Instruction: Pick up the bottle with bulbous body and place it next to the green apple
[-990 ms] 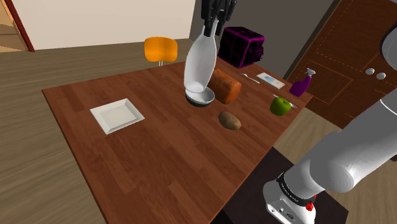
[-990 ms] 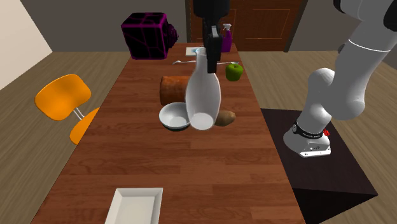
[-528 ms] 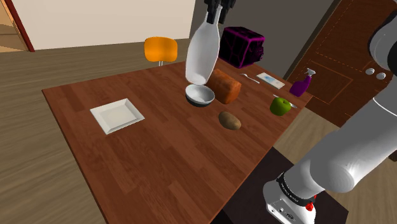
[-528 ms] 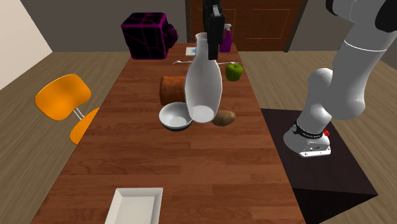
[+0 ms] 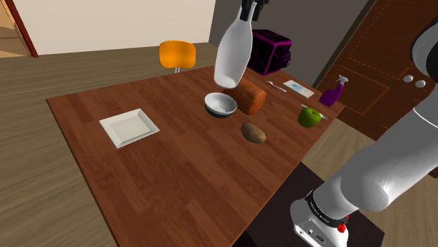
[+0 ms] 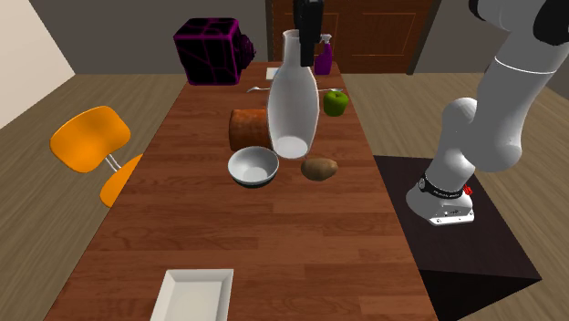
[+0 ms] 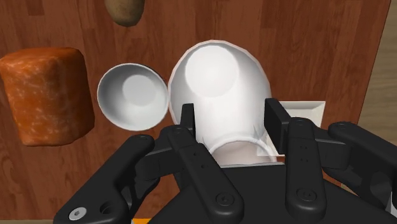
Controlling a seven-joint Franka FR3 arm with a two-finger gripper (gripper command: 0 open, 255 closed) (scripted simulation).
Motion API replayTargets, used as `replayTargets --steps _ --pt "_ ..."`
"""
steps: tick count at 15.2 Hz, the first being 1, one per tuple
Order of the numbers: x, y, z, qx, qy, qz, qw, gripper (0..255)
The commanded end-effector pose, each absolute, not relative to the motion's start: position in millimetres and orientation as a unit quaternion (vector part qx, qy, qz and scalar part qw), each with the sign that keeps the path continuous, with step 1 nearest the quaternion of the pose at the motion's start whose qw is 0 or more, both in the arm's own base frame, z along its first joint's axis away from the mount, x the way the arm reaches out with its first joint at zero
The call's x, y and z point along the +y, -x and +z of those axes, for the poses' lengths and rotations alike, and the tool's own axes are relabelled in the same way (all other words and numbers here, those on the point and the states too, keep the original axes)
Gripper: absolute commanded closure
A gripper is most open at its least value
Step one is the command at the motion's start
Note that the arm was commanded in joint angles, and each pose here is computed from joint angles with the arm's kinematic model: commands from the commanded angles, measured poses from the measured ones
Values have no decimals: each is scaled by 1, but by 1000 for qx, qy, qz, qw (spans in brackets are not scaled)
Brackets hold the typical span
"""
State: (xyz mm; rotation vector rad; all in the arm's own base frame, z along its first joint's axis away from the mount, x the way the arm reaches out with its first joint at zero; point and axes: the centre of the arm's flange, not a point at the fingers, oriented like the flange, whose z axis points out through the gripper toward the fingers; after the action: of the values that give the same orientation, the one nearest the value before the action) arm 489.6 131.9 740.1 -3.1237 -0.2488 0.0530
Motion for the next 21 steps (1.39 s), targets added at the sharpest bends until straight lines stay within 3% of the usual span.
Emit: replayTargets --steps 1,21 --pt "107 -484 733 -80 997 16 4 255" --pt "-148 -455 671 -80 997 16 4 255"
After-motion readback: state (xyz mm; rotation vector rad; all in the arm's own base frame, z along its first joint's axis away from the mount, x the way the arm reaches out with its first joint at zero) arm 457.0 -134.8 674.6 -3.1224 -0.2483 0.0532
